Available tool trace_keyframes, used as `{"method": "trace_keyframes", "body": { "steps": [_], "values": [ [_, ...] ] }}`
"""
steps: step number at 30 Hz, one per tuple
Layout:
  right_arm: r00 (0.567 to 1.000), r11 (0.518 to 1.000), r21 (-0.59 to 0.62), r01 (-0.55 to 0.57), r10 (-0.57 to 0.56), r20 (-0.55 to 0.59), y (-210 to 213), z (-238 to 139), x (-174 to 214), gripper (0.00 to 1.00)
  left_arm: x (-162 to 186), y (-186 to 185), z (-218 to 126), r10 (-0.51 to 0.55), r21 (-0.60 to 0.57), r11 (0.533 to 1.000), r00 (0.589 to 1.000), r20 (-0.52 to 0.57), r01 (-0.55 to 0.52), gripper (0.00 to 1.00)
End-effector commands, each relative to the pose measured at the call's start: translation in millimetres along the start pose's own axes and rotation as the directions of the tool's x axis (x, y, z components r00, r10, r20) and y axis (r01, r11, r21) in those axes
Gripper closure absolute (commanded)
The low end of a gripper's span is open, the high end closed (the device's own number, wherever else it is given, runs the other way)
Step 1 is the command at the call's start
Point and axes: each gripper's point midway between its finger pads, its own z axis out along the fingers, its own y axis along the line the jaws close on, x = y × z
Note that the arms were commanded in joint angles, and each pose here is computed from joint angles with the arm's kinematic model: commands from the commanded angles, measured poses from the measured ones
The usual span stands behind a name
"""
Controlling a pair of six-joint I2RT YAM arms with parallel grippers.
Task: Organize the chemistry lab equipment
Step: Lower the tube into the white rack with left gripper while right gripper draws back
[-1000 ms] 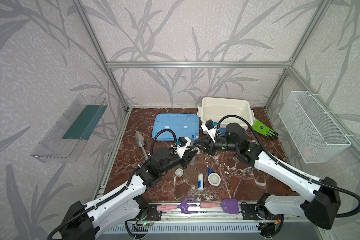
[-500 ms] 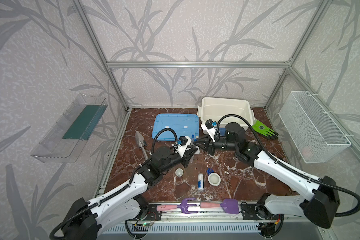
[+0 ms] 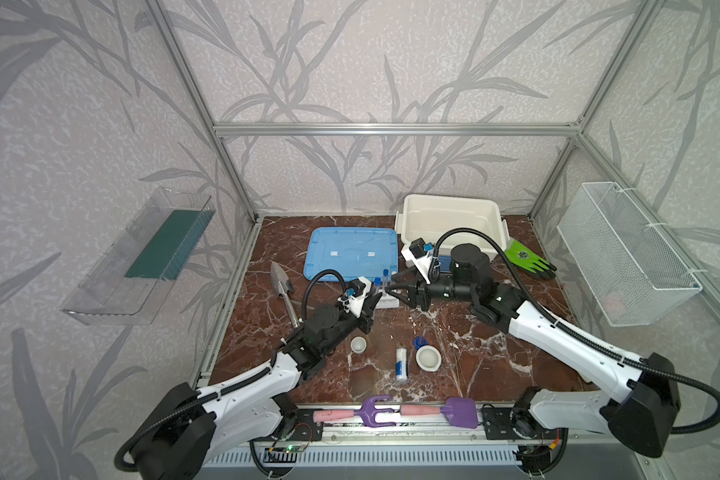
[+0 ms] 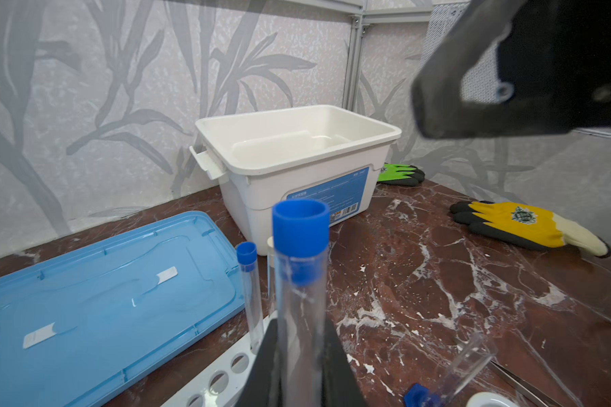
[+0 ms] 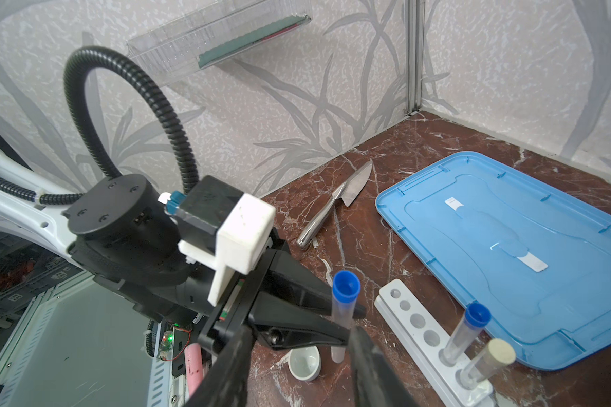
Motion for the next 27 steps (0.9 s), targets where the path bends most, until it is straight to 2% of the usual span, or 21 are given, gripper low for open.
{"method": "trace_keyframes", "body": {
  "steps": [1, 7, 19, 27],
  "values": [
    [0.999, 0.999, 0.016, 0.034, -0.035, 0.037, 3.9, -13.0, -17.4, 0.52, -32.8, 12.1, 4.2, 0.001, -0.061, 0.998, 0.987, 0.158, 0.009, 0.92],
    [0.999, 0.999, 0.033, 0.038, -0.039, 0.027, 1.6, -17.9, -18.0, 0.52, -27.0, 20.7, 11.2, 0.033, -0.089, 0.996, 0.987, 0.158, -0.019, 0.93],
    [1.0, 0.999, 0.045, 0.027, -0.028, 0.014, -3.0, -18.2, -9.3, 0.51, -11.3, 48.7, 30.7, 0.024, -0.13, 0.992, 0.968, 0.249, 0.009, 0.93],
    [1.0, 0.998, 0.057, 0.019, -0.019, -0.002, -8.7, -19.0, -4.3, 0.51, 4.6, 50.1, 55.3, 0.027, -0.113, 0.994, 0.978, 0.205, -0.004, 0.93]
  ]
}}
